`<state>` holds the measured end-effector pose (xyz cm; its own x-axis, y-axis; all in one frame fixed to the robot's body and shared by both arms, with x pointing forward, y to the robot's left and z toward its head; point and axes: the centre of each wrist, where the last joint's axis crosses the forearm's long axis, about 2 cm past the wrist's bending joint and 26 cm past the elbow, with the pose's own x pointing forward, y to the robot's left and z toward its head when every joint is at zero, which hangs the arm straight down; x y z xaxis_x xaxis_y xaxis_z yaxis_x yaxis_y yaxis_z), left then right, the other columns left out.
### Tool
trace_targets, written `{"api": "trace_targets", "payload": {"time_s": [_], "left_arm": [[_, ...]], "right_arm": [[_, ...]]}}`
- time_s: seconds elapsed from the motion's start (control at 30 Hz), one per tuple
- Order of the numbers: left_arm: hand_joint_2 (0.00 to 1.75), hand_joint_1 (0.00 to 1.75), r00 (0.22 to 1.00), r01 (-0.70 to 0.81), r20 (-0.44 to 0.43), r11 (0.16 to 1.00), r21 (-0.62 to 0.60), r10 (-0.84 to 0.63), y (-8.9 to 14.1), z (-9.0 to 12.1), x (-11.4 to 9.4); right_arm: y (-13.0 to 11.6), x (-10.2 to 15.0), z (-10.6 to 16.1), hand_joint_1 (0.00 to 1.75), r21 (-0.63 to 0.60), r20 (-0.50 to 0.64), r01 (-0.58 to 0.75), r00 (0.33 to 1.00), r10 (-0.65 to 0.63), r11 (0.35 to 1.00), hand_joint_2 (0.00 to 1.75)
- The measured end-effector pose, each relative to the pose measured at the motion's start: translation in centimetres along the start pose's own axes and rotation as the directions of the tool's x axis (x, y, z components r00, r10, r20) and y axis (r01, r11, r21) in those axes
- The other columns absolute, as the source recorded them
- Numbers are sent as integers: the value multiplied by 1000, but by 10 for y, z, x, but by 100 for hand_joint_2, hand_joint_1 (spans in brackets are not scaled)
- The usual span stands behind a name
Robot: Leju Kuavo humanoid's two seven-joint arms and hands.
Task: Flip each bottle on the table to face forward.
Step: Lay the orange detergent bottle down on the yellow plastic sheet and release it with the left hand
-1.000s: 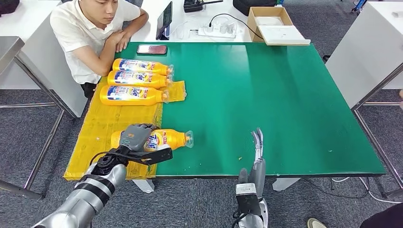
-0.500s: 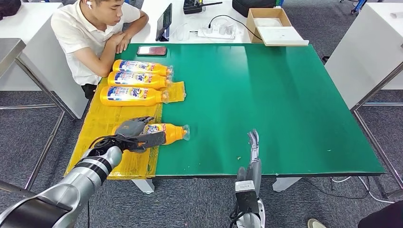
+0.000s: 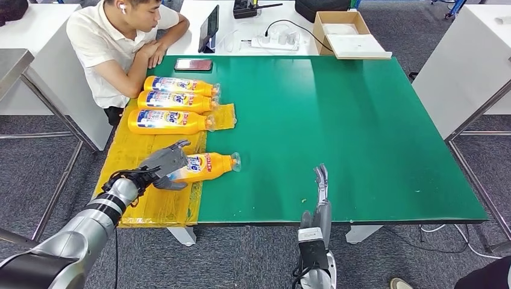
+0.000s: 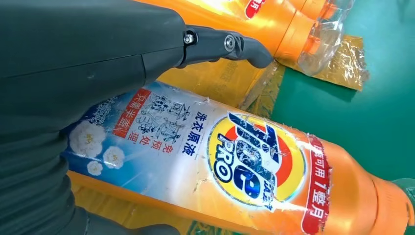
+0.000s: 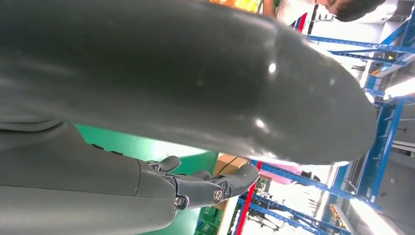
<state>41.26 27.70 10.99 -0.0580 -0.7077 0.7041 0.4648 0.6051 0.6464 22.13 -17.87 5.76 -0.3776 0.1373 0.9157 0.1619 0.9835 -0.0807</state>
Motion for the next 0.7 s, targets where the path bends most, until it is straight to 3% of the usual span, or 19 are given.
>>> {"api": "trace_targets", "payload": {"time_s": [0.1, 0.17, 0.23, 0.3, 0.37, 0.47, 0.7], "left_arm": [[175, 0, 999, -34, 39, 999, 19, 33, -2, 3, -3], [175, 0, 974, -154, 170, 987, 36, 146, -15, 7, -2], [87, 0, 846, -421, 387, 905, 62, 367, -34, 16, 7], [0, 0, 640, -672, 560, 737, 77, 526, -46, 29, 25], [0, 0, 498, -791, 660, 606, 79, 563, -48, 44, 41], [0, 0, 395, -847, 759, 526, 82, 518, -44, 66, 55], [0, 0, 327, -854, 876, 508, 112, 356, -42, 108, 66]], "right_arm": [[0, 0, 0, 0, -1, -2, -1, 1000, 1, 1000, 0], [-1, -1, 2, 0, -14, -4, -14, 1000, 13, 1000, 0], [-3, 0, 5, 0, -42, -5, -41, 999, 41, 998, 0], [-3, 1, 6, 0, -74, -5, -64, 998, 64, 995, 0], [-2, 2, 6, 0, -95, -7, -69, 998, 69, 993, 0], [-1, 4, 7, 0, -100, -9, -64, 998, 63, 993, 0], [0, 5, 7, 0, -82, -22, 4, 1000, -6, 997, 0]]}}
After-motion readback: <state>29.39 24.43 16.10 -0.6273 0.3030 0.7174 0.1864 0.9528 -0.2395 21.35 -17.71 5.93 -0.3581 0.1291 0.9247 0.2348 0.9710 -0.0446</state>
